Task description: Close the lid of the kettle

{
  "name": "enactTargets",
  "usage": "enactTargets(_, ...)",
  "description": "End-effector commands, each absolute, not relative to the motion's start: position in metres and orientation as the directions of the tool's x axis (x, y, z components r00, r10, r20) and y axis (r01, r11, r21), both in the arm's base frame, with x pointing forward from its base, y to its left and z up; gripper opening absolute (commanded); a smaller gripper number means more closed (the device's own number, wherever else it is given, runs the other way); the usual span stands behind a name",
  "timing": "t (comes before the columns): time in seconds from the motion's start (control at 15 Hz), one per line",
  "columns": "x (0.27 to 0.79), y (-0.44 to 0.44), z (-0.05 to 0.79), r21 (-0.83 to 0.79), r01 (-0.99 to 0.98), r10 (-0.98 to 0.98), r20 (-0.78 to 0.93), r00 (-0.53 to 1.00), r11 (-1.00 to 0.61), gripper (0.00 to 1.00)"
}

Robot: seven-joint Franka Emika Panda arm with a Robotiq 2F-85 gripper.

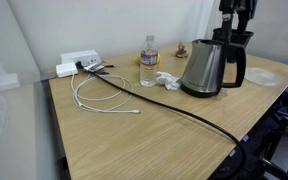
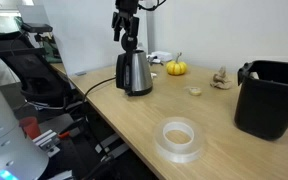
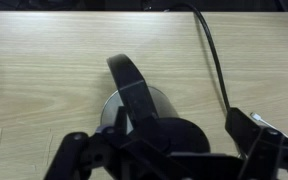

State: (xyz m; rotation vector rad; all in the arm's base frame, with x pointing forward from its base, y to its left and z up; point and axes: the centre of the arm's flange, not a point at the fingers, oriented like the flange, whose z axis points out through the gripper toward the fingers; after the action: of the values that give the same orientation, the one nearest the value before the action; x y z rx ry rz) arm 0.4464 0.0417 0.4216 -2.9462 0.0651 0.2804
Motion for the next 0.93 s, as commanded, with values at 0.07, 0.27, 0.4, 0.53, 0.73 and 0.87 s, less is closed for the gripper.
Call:
enactTargets(0.07, 0.446, 0.04, 0.423, -0.176, -0.066, -0.038, -0.156, 0.987, -0.982, 1.0)
enactTargets(0.27, 0.447, 0.035, 0.431, -0.184, -0.064, -0.042, -0.122, 0.992, -0.981, 1.0)
enactTargets(0.4, 0.444, 0.031, 0.438, -0.178, -0.069, -0.048, -0.118, 0.992, -0.982, 1.0)
enactTargets(0.53, 0.439, 0.028, 0.447, -0.172, -0.071, -0.052, -0.111, 0.992, -0.983, 1.0)
enactTargets(0.73, 0.433, 0.029, 0.46, -0.178, -0.064, -0.049, -0.089, 0.995, -0.982, 1.0)
enactTargets(0.87, 0.429, 0.03, 0.467, -0.183, -0.055, -0.041, -0.077, 0.996, -0.982, 1.0)
